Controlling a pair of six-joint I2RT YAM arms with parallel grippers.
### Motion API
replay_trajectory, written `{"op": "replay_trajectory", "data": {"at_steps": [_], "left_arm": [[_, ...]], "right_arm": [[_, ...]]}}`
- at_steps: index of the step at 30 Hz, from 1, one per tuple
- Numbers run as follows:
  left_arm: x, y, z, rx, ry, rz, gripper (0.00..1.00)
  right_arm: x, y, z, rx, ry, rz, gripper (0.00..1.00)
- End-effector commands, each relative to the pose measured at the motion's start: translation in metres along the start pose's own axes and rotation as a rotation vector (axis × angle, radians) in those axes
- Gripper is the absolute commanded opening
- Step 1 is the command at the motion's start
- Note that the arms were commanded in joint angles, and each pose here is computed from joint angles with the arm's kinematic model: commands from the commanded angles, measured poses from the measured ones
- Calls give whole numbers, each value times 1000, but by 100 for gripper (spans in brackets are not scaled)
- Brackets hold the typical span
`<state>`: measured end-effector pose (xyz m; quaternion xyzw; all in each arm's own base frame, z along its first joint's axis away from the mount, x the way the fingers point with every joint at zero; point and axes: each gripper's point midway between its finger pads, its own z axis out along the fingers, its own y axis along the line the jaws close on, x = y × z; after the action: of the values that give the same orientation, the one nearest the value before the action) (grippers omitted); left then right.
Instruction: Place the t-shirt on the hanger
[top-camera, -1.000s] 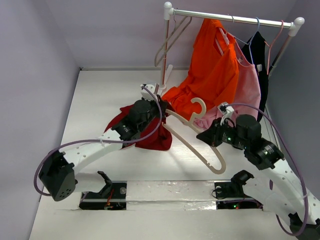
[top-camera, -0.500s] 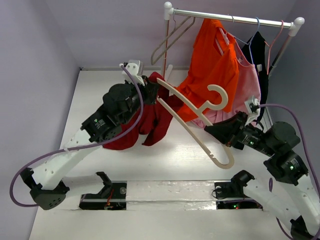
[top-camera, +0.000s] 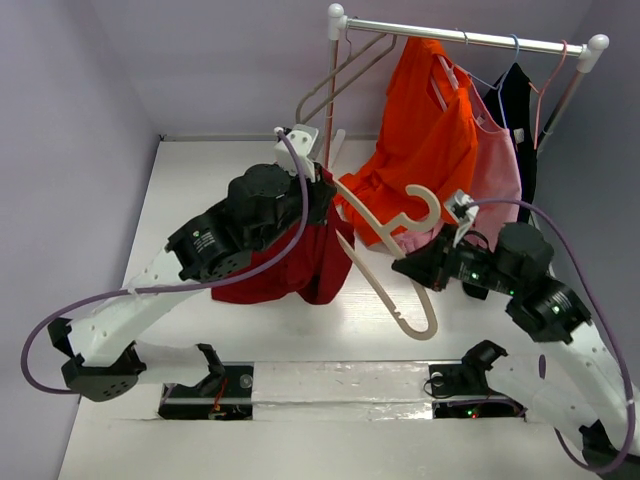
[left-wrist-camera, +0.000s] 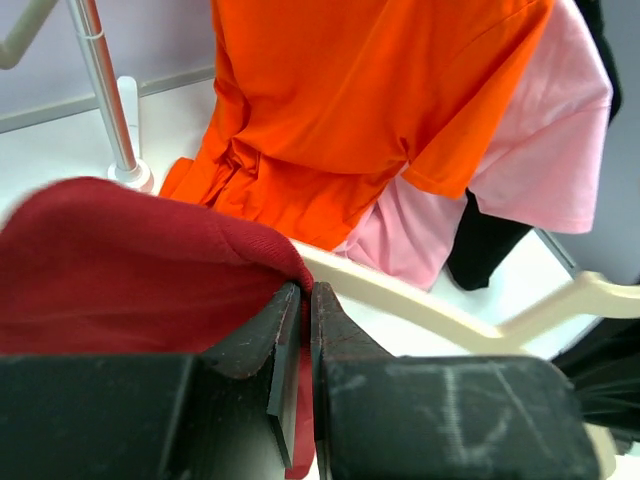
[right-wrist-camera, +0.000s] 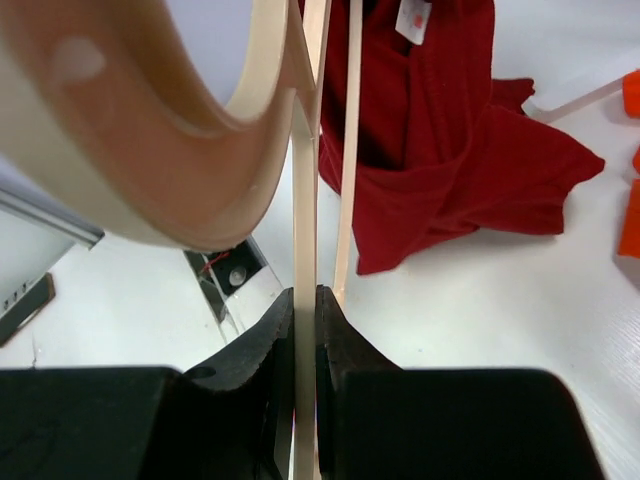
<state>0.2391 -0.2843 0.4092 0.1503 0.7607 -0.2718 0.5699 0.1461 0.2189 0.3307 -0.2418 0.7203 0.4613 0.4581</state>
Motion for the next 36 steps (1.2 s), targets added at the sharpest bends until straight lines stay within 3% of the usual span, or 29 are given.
{"op": "replay_trajectory", "data": {"at_steps": [1,6,9,17,23,26,28,29,31,33,36], "left_arm": [[-52,-5,-32,45,-146,-51,0],[-39,-35,-15,165,-67,-16,0],[-29,-56,-7,257,-22,3,0],[-7,-110,-17,465,56,98,0],[11,-112,-29,538,74,101,0],[9,-90,-24,412,43,62,0],[2,-77,-23,339,4,35,13],[-9,-68,-27,297,-37,17,35],[-24,-62,-29,261,-105,-23,63],[-44,-47,-34,186,-187,-64,71],[-69,-31,-37,126,-292,-139,72]], "right_arm": [[-14,26,-28,-50,-60,-85,0],[9,7,4,-59,55,-36,0],[3,0,19,-62,45,-41,0],[-57,-11,54,-41,-134,-114,0],[-97,-20,71,-30,-345,-124,0],[-115,-23,60,13,-463,-97,0],[-121,-27,42,63,-545,-81,0],[-122,-28,36,81,-567,-77,0],[-122,-30,23,109,-604,-73,0],[-117,-31,21,117,-590,-74,0],[-104,-35,24,118,-560,-55,0]]}}
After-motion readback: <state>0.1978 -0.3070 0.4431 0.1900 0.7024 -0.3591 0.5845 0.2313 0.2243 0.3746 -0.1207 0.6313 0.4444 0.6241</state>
